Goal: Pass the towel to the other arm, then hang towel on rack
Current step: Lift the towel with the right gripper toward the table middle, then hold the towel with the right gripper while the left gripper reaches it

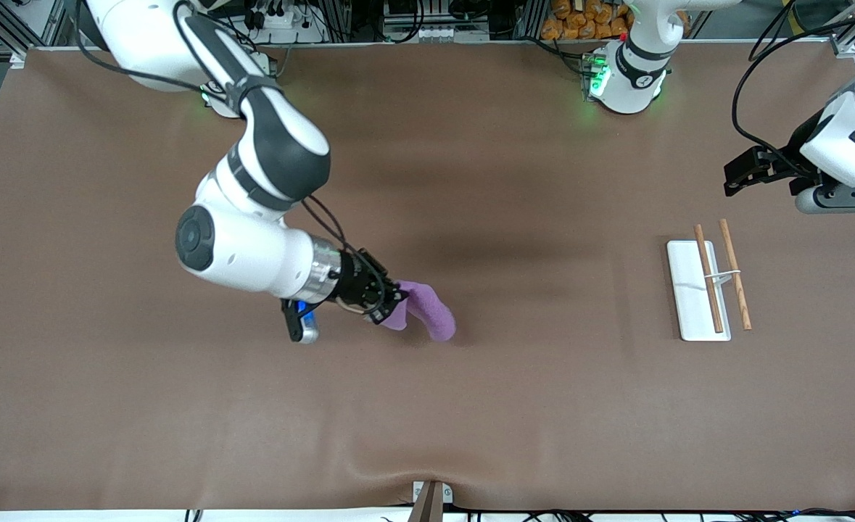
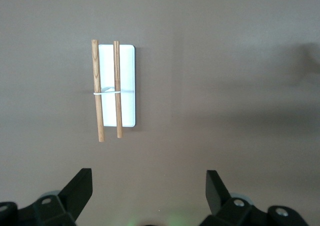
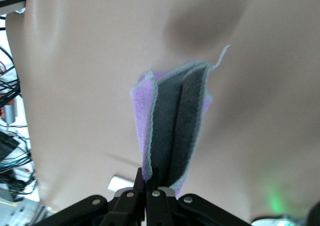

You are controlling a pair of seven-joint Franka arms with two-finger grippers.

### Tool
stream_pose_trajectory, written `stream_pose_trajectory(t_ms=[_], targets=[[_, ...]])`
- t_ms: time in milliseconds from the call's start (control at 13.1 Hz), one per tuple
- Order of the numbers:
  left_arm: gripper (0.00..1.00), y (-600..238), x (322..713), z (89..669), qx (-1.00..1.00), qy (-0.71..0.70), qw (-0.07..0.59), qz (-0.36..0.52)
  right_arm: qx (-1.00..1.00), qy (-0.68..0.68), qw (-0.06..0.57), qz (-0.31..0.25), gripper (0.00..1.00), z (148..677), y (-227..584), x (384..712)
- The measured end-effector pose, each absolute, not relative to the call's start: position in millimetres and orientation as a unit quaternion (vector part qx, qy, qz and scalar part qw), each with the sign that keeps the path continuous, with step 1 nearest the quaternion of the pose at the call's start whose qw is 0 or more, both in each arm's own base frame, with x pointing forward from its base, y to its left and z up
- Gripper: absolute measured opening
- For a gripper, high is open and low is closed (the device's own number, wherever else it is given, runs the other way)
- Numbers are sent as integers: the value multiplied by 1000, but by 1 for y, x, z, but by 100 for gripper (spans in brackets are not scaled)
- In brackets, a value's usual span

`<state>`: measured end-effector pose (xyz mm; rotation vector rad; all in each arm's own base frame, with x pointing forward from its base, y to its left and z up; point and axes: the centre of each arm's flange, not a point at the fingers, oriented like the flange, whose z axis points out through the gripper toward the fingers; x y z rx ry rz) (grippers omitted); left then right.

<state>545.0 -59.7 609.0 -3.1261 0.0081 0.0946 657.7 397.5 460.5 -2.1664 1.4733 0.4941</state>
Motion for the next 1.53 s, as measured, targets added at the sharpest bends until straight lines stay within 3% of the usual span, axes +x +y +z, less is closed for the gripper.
stream_pose_trajectory(t_ms=[764, 1222, 1527], targets=[[100, -78, 548, 591, -998, 4, -19, 54, -630, 678, 315, 211, 2, 504, 512, 601], [100, -113, 556, 589, -997, -47, -58, 34, -561, 711, 367, 211, 2, 508, 513, 610], [100, -153, 568, 586, -992, -96, -82, 17, -547, 720, 368, 216, 2, 504, 516, 610]])
